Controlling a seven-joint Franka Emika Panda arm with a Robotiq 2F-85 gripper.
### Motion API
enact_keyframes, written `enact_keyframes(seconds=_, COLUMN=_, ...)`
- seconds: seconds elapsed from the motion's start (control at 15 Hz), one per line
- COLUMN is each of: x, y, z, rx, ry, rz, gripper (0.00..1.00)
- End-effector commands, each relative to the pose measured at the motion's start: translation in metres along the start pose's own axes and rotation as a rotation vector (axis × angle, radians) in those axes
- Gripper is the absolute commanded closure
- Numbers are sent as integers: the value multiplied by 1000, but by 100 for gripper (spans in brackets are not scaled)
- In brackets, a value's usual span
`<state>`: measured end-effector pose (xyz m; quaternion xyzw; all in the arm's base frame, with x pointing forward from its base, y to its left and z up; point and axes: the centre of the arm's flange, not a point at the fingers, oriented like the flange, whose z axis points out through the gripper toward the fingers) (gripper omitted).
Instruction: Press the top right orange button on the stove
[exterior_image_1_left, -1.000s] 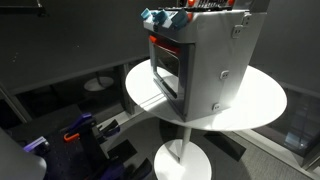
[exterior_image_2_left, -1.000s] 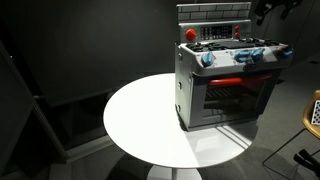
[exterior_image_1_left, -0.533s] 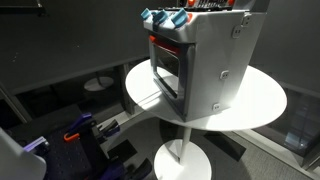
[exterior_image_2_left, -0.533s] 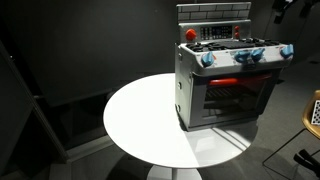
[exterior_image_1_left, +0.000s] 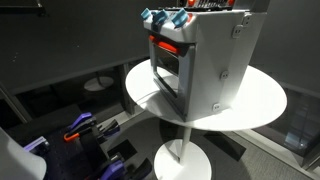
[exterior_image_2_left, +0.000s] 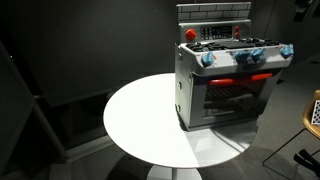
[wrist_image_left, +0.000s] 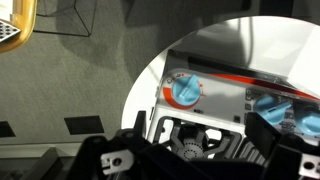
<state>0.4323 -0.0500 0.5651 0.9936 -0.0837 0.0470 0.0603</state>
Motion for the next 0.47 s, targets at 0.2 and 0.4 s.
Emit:
enact_keyframes(seconds=0.2, x=-12, y=2, z=0, rx=16, ry=2, rz=-52, gripper=0)
enact_keyframes(seconds=0.4, x=-14, y=3, z=1, rx=17, ry=-1, rz=-60, gripper=0)
